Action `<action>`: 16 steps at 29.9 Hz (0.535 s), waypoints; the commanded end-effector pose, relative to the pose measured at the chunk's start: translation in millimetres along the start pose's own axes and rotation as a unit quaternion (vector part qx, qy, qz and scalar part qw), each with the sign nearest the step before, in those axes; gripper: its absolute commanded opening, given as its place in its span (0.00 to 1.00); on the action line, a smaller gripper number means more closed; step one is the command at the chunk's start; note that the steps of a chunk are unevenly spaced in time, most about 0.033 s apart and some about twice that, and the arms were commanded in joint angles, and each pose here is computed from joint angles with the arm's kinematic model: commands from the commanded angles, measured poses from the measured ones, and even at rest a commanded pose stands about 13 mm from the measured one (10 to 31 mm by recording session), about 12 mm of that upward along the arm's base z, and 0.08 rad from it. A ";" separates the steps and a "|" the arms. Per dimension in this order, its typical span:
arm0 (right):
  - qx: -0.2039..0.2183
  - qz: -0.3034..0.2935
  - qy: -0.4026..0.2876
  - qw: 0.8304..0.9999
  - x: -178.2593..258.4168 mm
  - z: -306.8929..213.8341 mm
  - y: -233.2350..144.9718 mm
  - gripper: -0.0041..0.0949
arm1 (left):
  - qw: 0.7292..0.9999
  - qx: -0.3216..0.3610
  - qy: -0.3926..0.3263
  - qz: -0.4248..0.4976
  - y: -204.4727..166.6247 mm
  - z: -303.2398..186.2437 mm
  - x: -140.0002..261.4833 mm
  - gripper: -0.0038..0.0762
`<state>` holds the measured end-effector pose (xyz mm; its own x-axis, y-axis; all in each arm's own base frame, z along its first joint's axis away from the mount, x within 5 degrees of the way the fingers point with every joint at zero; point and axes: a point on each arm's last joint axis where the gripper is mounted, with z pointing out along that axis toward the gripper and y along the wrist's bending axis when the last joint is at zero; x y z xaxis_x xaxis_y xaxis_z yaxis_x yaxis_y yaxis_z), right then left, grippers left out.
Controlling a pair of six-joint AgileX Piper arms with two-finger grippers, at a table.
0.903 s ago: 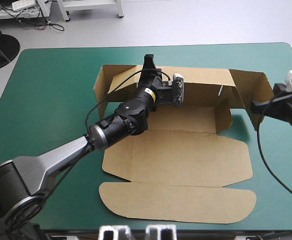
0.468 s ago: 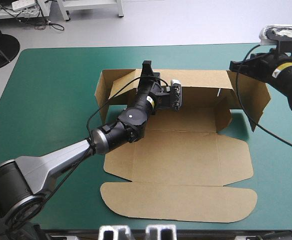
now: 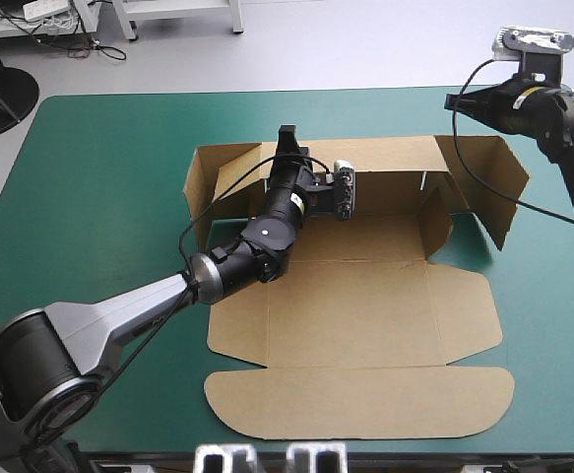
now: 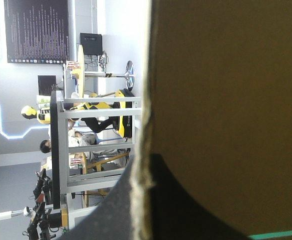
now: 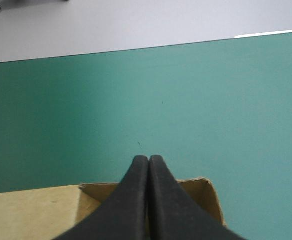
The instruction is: Fold the box
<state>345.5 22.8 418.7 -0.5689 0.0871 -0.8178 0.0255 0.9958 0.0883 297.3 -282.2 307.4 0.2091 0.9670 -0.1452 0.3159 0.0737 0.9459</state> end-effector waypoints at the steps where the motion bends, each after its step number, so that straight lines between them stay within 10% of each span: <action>1: -0.003 0.005 -0.039 0.999 -14.4 -3.1 -10.1 0.02 | 0.999 -0.042 -0.007 -0.009 26.0 -14.3 -0.4 0.04; 16: -0.019 0.006 -0.003 1.000 -0.2 62.1 -10.4 0.02 | 0.999 -0.042 -0.007 -0.019 26.0 -14.3 -0.4 0.04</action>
<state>398.9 17.0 355.1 -0.6605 0.1010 -0.7440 0.0217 0.9931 0.1155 297.3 -282.2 307.4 0.2036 0.9655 -0.1623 0.3192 0.0913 0.9433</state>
